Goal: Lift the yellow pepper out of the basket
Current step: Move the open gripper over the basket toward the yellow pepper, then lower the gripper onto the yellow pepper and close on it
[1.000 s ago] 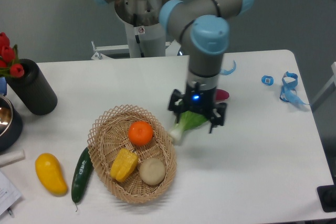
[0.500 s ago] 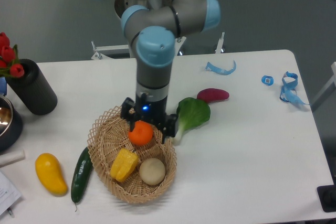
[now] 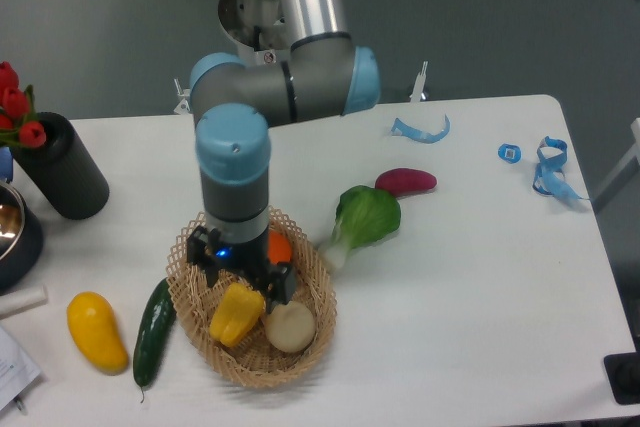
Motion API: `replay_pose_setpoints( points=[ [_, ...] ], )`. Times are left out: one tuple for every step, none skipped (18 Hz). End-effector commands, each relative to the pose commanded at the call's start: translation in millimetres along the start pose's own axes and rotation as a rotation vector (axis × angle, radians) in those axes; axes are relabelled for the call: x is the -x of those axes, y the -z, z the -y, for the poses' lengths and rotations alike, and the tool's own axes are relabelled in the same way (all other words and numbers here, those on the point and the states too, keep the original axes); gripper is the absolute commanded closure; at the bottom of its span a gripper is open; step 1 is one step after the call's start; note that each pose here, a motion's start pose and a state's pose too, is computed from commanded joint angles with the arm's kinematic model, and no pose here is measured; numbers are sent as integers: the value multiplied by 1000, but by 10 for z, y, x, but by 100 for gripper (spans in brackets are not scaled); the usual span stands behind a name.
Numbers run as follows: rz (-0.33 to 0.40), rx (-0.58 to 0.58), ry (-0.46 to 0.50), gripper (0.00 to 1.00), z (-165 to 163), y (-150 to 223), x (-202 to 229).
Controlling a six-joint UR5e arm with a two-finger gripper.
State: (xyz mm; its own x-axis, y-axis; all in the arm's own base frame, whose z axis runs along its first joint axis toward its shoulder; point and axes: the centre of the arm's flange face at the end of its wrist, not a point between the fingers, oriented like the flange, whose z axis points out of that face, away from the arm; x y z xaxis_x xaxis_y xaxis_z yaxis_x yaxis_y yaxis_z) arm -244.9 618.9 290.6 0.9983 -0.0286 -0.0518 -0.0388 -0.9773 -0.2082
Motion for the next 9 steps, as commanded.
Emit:
replay_pose_setpoints(
  points=[
    [4,17,-10,0,14,-65,-50],
    [11,28,-20,0,40,-106,-97],
    [11,38,-27,0,52,-158,-136],
    [13,43,-29,0,52,-178,-141],
    [15,48,-30,0,52,-199,-146],
    [8,59,-29,0,39,-232,-152],
    [-1,68,-30,0,29,-249,-171],
    [-8,78,-32,0,31,-287,-202],
    [-12,83,-31,0,35,-332,-208]
  ],
)
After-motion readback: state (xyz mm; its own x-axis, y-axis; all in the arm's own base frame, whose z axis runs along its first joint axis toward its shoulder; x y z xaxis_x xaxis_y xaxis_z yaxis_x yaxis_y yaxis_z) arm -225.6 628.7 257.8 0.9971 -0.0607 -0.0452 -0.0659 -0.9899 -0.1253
